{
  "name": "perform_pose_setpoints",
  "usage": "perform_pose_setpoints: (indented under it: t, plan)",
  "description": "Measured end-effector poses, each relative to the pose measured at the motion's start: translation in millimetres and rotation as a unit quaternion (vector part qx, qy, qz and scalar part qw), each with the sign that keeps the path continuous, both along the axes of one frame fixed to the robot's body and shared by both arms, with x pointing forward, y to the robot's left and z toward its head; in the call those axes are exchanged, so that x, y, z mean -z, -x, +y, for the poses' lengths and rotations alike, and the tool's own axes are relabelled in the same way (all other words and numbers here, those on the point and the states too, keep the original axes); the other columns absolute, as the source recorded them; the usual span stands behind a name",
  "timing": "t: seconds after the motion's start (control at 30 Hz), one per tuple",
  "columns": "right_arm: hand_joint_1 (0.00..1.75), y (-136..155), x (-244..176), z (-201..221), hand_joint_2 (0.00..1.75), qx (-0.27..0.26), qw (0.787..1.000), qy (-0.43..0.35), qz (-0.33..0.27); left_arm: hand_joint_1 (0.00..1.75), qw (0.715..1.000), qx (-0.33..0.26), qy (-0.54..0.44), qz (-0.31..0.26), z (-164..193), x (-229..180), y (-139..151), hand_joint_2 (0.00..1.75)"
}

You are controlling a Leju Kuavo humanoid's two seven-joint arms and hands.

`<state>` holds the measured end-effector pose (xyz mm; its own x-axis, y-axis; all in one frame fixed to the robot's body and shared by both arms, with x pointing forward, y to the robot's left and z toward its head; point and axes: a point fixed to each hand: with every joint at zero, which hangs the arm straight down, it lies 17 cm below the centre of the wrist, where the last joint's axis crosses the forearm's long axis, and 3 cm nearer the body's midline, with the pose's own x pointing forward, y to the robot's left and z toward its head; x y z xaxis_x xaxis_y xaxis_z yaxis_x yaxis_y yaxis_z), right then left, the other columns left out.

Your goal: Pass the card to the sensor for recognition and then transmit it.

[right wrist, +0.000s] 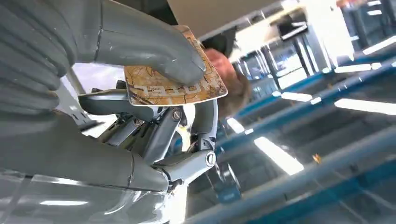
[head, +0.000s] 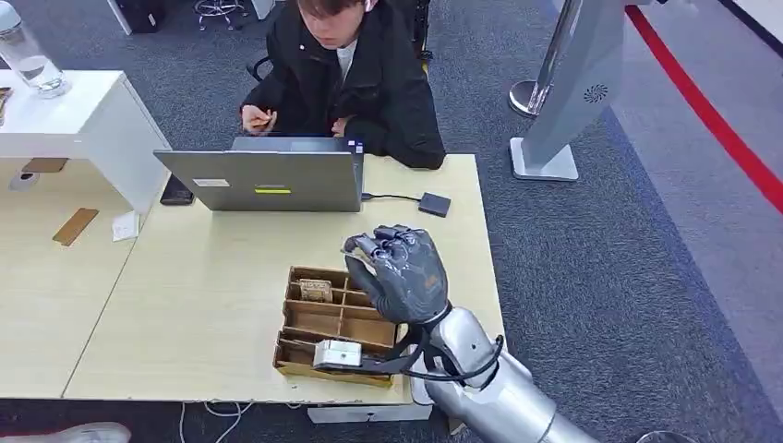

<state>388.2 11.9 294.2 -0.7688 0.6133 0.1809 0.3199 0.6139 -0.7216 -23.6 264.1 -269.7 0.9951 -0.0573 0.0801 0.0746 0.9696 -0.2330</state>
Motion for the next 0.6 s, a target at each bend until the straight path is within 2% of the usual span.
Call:
perform_pose_setpoints:
  t: [0.23, 0.6]
  plan:
    - [1.75, 5, -19, -7, 1.75, 0.000, 1.000, -0.018, -0.022, 0.00, 1.000, 0.003, 0.000, -0.001, 0, 0, 0, 0.00]
    - [1.75, 5, -23, -9, 1.75, 0.001, 0.999, -0.020, -0.026, 0.00, 1.000, -0.001, -0.001, -0.002, 0, 0, -1, 0.00]
